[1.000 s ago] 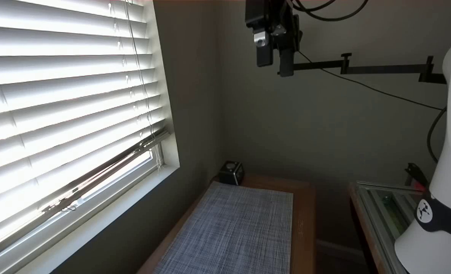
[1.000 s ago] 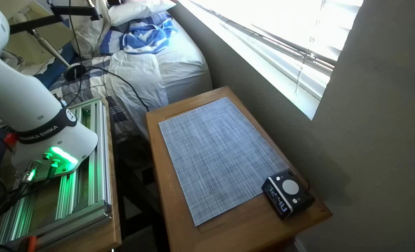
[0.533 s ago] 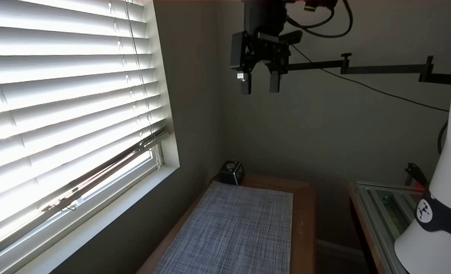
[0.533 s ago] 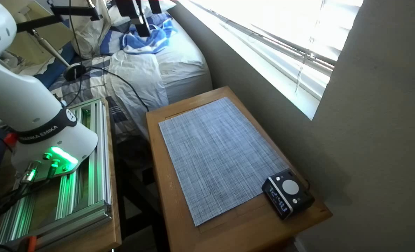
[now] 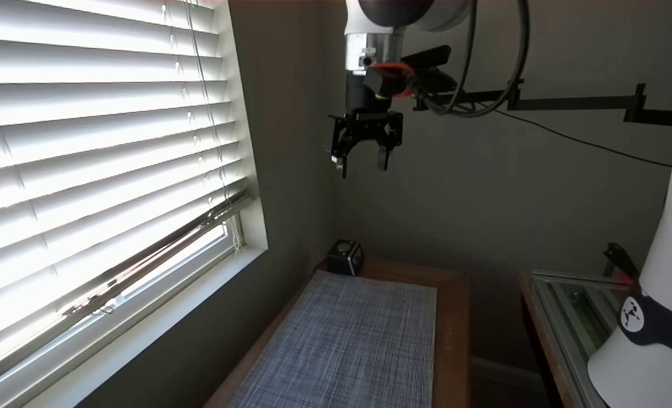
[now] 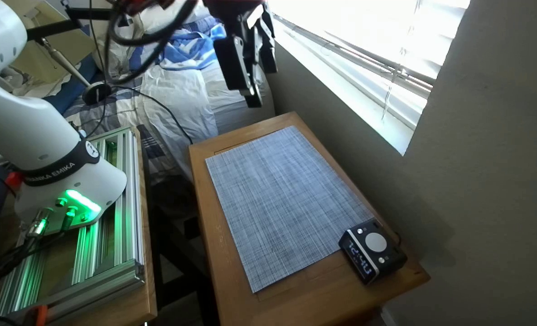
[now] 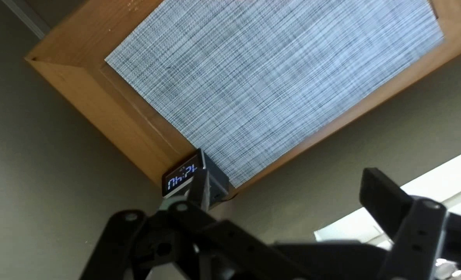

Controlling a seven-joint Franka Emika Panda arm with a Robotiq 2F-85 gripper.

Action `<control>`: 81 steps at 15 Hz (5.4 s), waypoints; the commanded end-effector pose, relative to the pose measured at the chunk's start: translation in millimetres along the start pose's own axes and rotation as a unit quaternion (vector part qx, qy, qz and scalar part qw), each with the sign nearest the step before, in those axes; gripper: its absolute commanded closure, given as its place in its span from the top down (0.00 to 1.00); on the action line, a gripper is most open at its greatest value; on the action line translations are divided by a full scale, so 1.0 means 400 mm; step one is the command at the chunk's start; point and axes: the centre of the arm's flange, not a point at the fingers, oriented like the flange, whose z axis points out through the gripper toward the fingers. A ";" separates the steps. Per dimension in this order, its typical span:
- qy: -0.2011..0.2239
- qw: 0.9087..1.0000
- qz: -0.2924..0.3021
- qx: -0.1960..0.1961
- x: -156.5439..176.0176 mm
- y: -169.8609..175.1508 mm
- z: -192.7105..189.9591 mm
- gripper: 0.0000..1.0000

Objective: Press the button on top of the black alarm clock

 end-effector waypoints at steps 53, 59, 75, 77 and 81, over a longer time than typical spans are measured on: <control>-0.079 0.990 0.074 -0.089 0.543 0.155 0.717 0.00; -0.086 0.989 0.087 -0.080 0.538 0.162 0.718 0.00; -0.092 0.988 0.109 -0.065 0.528 0.176 0.746 0.00; -0.093 0.988 0.109 -0.065 0.527 0.176 0.749 0.00; -0.098 0.987 0.110 -0.070 0.521 0.184 0.773 0.00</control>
